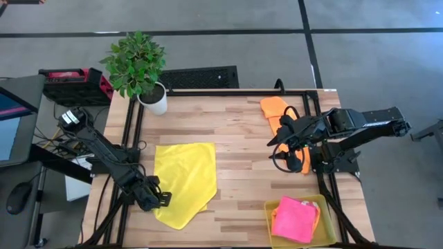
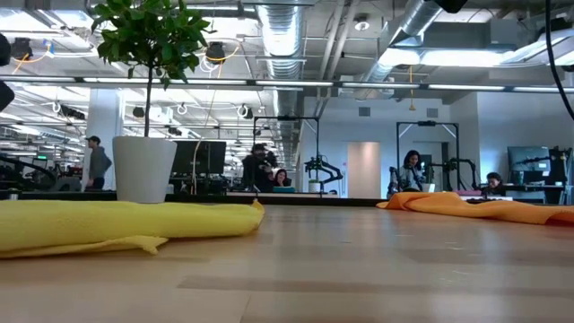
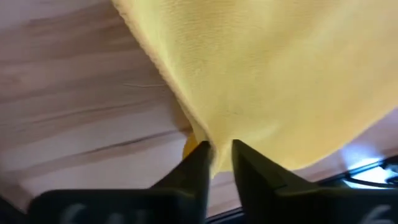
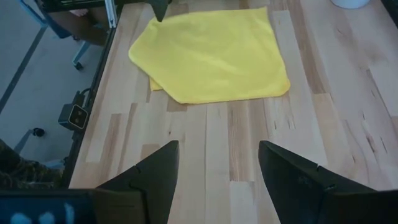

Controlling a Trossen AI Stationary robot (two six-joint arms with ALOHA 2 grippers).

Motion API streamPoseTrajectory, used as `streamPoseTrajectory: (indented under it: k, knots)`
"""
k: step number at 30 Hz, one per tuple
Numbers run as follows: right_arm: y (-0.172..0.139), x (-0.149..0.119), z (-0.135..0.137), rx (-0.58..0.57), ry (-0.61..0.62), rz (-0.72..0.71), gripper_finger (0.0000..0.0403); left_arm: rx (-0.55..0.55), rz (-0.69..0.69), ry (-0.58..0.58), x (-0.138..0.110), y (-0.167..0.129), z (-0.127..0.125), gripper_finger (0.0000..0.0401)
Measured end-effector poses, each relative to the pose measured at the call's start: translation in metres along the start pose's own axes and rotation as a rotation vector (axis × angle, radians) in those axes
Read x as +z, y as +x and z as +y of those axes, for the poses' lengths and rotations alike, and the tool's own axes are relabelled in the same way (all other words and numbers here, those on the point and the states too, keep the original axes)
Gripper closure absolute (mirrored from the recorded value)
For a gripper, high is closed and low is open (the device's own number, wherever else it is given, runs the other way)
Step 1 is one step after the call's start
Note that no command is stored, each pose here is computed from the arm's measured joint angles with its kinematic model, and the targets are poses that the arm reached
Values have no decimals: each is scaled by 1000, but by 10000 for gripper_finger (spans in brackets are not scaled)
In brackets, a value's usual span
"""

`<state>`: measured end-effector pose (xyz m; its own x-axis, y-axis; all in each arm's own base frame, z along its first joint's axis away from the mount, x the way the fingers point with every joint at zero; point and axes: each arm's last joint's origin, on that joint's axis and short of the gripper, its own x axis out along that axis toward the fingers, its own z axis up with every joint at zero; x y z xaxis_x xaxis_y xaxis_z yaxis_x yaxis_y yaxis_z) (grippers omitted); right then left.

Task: Fold microfiber towels
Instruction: Fold the yellow microfiber cloth

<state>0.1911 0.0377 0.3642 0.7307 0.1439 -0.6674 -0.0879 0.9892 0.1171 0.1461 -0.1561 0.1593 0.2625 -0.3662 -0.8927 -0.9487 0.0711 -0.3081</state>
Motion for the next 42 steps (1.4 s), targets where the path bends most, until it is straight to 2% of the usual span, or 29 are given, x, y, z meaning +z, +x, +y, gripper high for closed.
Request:
streamPoseTrajectory:
  k: [3,8,14,24,29,34,37,42]
  knots:
    - [0,0,0,0,-3,0,159,-56,-19,1,-1,0,-3,391]
    - [11,1,0,-4,-91,36,159,-194,-107,13,-5,-7,-16,398]
    - [52,5,1,-5,-242,140,159,-280,-160,22,-7,-14,-28,400]
    - [114,22,10,24,-526,60,159,-306,-180,41,-7,-15,-30,401]
    - [151,16,26,69,-670,92,159,-319,-177,80,-8,-16,-32,401]
    - [195,3,40,106,-697,141,159,-318,-180,113,-8,-16,-32,401]
    - [217,-3,53,124,-705,114,159,-323,-175,115,-8,-16,-32,401]
    - [249,-18,75,169,-811,91,159,-328,-163,87,-9,-16,-33,401]
